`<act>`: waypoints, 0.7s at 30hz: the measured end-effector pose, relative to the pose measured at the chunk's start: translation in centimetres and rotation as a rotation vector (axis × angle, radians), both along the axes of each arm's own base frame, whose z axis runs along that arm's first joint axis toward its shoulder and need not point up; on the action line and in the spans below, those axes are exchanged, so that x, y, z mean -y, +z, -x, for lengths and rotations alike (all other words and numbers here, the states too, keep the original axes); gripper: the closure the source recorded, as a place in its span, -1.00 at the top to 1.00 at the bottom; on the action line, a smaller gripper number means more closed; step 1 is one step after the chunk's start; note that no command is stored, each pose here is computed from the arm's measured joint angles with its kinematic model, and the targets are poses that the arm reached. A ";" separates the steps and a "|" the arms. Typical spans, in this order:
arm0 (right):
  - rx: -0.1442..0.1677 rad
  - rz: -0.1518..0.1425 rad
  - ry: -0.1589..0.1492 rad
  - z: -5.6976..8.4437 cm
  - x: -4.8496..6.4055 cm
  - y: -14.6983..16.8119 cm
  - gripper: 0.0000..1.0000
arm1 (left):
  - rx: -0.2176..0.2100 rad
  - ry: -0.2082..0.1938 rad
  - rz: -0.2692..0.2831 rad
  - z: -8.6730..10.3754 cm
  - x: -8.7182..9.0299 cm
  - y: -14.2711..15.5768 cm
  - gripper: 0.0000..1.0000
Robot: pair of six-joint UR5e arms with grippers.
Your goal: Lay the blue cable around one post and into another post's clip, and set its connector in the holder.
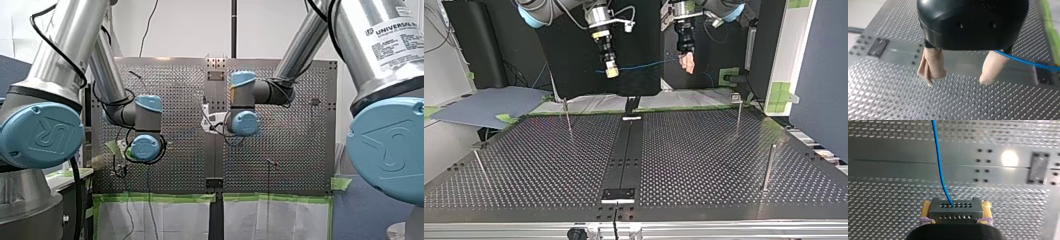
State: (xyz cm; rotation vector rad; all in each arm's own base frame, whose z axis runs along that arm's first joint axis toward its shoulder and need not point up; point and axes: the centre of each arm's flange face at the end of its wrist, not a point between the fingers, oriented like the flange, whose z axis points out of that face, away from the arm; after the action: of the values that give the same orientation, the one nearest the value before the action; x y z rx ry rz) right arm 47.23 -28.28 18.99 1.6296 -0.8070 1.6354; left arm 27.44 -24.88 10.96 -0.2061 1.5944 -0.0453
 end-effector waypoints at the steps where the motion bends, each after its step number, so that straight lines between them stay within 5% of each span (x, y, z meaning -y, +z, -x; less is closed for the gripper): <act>1: 0.009 0.005 0.000 -0.1 0.1 0.8 -1.00 | 0.003 0.006 0.005 -0.2 -0.1 0.3 1.00; 17: 0.145 0.125 0.001 -1.5 1.4 15.2 -1.00 | 0.075 0.054 0.180 -5.2 -3.4 6.9 1.00; 21: 0.147 0.134 0.006 -2.3 1.6 16.6 -1.00 | 0.113 0.077 0.227 -6.9 -4.2 9.1 1.00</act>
State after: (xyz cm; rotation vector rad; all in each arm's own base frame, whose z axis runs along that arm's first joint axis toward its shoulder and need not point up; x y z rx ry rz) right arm 49.52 -29.93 35.57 1.4340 -0.7485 1.7904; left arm 34.30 -20.66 20.10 -0.4342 1.4662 -0.1757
